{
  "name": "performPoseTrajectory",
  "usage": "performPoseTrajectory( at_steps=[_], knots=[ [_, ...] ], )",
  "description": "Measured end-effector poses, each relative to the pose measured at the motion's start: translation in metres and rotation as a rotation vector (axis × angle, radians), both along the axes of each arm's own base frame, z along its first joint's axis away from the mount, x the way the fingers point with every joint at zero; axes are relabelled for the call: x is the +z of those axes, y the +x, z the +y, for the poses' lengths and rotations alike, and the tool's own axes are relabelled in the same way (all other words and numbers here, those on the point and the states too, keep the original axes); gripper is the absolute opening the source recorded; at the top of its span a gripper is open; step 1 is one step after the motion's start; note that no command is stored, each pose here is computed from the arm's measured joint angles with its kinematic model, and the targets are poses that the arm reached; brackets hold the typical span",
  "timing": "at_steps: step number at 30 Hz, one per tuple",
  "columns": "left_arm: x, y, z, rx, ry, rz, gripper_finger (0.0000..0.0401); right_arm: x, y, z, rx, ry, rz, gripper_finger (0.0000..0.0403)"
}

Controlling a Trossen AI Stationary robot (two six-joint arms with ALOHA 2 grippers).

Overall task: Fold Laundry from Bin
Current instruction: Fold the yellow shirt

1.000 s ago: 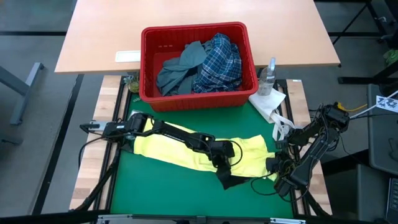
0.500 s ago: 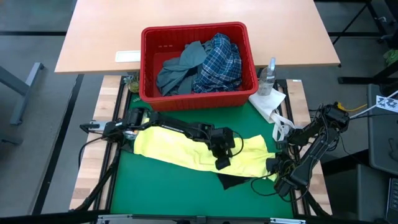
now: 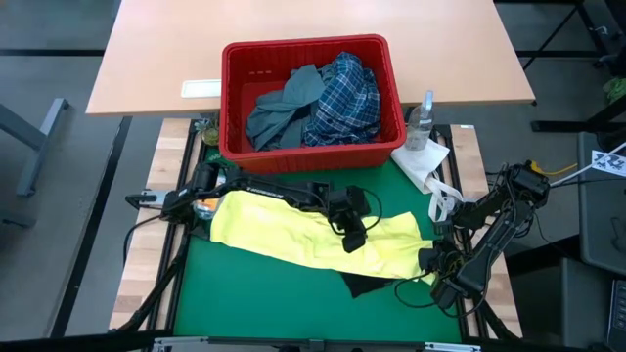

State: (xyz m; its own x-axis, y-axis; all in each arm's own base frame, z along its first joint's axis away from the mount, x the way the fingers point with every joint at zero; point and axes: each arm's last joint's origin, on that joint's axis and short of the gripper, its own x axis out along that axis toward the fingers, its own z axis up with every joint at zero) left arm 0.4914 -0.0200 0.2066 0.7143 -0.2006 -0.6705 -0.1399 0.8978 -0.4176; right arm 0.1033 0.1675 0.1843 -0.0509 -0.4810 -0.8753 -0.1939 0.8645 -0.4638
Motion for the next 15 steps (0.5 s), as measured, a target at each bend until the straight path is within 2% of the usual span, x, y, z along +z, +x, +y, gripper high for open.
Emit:
performPoseTrajectory(
  at_steps=[4,9,15],
  knots=[
    [-0.002,-0.002,0.0,-0.033,0.053,0.012,0.0113,0.0,0.0,0.0,0.0,0.003,-0.001,0.0003],
    [-0.009,-0.009,-0.007,-0.162,0.255,0.07,0.0113,0.0,0.0,0.0,0.0,0.004,-0.002,0.0003],
    [-0.007,-0.008,-0.023,-0.248,0.453,0.034,0.0113,-0.001,0.001,0.001,0.0,0.014,-0.007,0.0003]
  ],
)
